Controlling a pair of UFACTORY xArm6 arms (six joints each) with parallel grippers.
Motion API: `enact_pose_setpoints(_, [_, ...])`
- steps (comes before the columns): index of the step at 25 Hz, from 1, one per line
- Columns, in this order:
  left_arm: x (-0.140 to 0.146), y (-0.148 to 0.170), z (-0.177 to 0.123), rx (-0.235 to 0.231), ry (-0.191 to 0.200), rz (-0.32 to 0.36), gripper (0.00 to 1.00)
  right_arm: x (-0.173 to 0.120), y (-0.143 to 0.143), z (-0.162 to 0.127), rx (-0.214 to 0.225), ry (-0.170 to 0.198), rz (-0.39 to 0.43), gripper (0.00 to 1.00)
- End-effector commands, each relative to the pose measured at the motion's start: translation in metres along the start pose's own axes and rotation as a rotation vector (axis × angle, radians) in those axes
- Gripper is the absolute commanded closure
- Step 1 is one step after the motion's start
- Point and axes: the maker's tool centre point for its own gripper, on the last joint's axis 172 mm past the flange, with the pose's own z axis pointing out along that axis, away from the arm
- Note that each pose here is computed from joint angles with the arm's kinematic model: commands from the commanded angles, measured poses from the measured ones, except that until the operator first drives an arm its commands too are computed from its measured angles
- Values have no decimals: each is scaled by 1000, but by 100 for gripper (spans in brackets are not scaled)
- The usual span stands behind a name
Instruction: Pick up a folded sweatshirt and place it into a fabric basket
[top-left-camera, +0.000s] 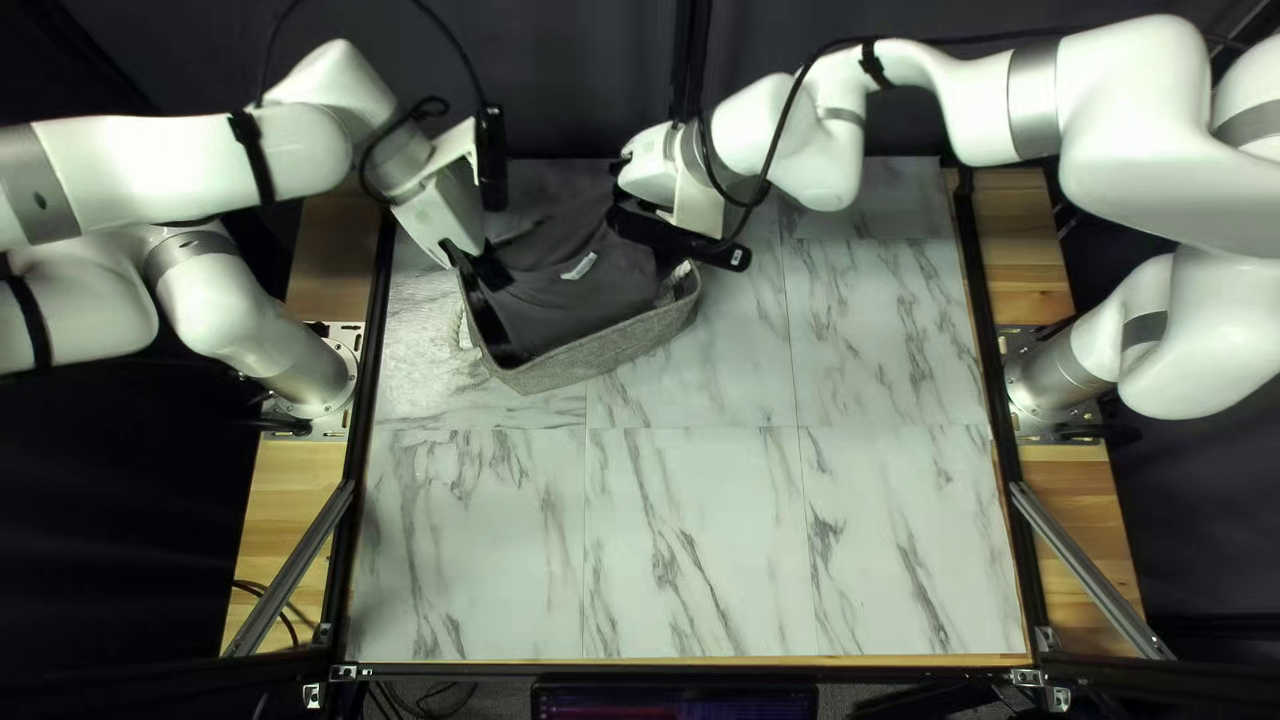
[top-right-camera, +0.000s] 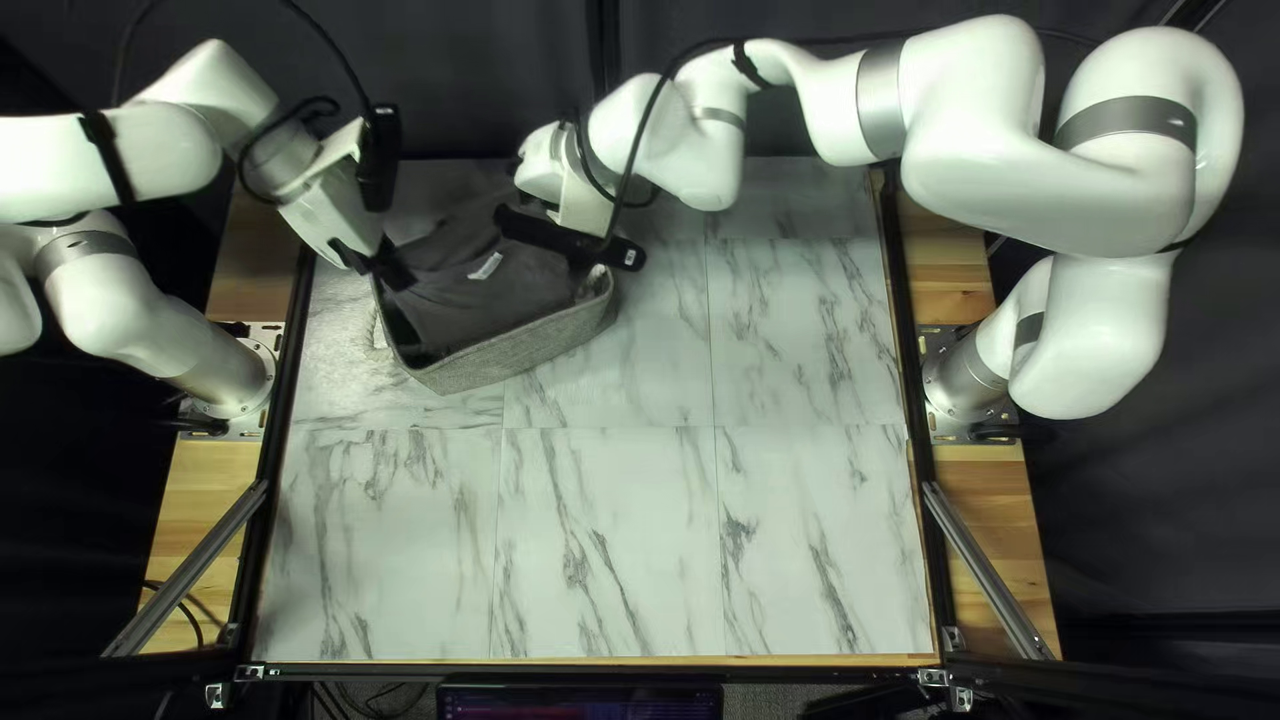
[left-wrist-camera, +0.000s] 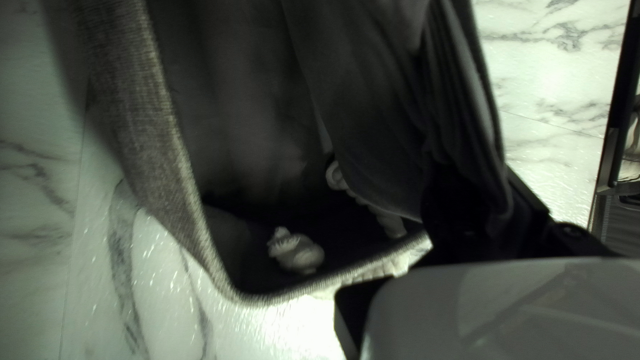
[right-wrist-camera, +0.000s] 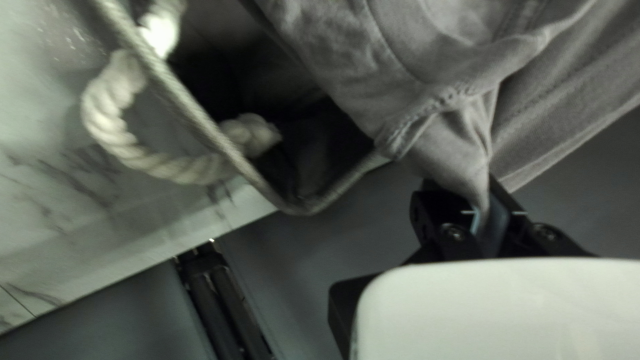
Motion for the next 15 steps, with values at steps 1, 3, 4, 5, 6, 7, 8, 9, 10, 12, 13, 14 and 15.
enact_pose_setpoints(1, [-2,3,23,-5,-9,-3,100,8,-15,7,2,15,8,100])
enact_pose_setpoints(3, [-5,3,37,-9,-18,-4,100,13,-20,12,6,22,8,100])
enact_pose_setpoints(4, [-8,1,44,-12,-22,-7,100,13,-22,15,7,24,9,100])
enact_pose_setpoints(5, [-11,-2,48,-15,-24,-10,100,13,-23,18,6,27,9,100])
enact_pose_setpoints(6, [-12,-4,50,-17,-26,-13,100,12,-25,21,6,31,9,100])
enact_pose_setpoints(7, [-13,-4,51,-18,-27,-15,100,11,-26,24,7,33,9,100])
enact_pose_setpoints(8, [-13,-7,52,-18,-30,-18,100,11,-26,29,12,39,9,100])
enact_pose_setpoints(9, [-13,-8,54,-17,-34,-21,100,11,-28,34,17,43,9,100])
enact_pose_setpoints(10, [-14,-10,54,-17,-36,-22,100,11,-29,37,21,46,10,100])
enact_pose_setpoints(12, [-15,-16,56,-17,-40,-28,100,10,-31,48,31,58,10,100])
enact_pose_setpoints(13, [-17,-20,56,-16,-42,-33,100,9,-33,55,37,64,10,100])
enact_pose_setpoints(14, [-18,-22,56,-16,-43,-36,100,9,-34,62,41,69,9,100])
enact_pose_setpoints(15, [-18,-23,55,-17,-43,-39,100,8,-34,67,45,74,9,100])
